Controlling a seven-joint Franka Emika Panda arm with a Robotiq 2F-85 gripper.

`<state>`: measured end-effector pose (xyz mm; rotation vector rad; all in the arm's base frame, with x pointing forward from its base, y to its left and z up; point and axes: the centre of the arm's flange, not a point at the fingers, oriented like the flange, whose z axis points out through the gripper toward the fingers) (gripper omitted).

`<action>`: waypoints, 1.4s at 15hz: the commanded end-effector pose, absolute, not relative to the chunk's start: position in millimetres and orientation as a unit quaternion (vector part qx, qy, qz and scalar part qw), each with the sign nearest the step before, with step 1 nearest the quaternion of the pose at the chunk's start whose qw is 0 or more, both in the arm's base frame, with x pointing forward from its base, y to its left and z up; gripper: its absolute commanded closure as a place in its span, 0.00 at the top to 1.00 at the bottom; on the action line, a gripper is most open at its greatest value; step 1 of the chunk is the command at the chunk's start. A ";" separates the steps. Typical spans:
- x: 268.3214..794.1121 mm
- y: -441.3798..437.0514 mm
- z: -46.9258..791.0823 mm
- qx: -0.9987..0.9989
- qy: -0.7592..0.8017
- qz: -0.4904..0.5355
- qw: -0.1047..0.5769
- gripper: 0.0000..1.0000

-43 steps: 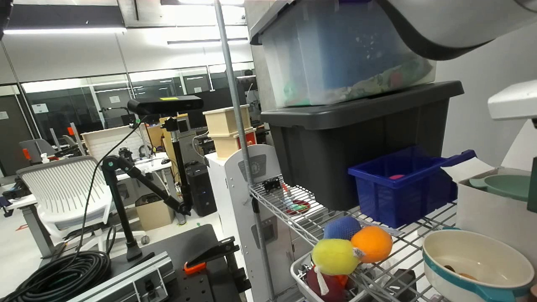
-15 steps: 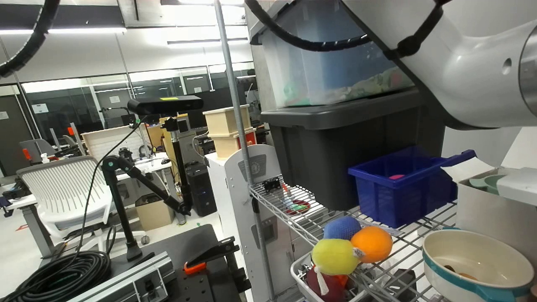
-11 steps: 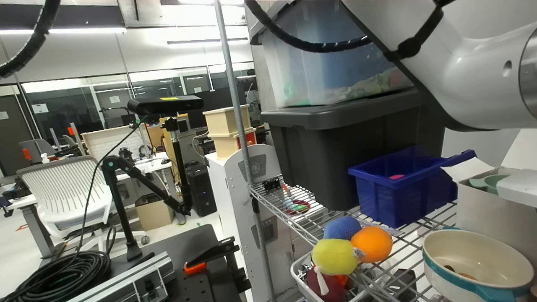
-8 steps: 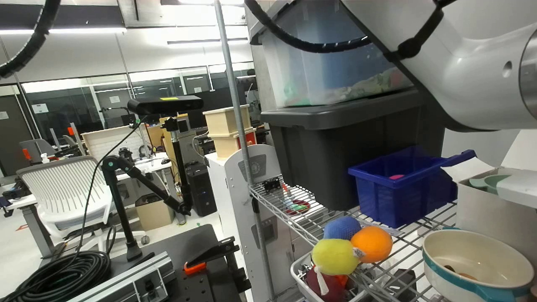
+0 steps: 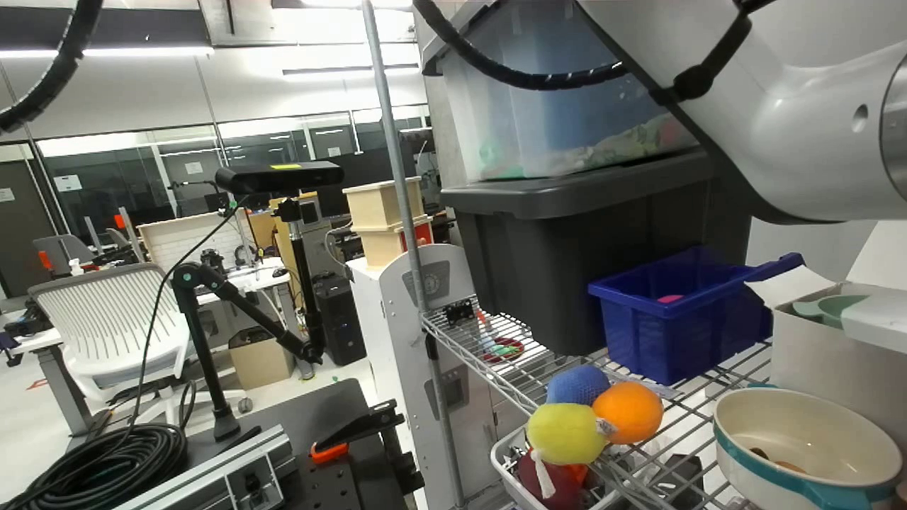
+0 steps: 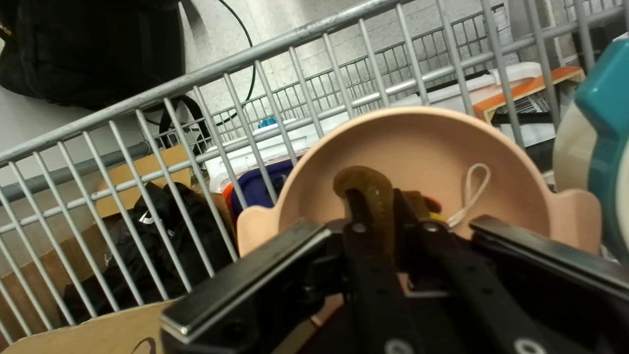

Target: Move the brown doll from the beige bowl to the light-green bowl

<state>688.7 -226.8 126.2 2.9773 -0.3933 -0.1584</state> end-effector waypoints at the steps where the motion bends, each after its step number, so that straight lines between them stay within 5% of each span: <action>1: 691.5 -221.4 141.9 0.989 -0.131 -0.037 0.052 0.03; 21: 684.8 -149.3 295.2 0.993 -0.098 0.046 0.044 0.03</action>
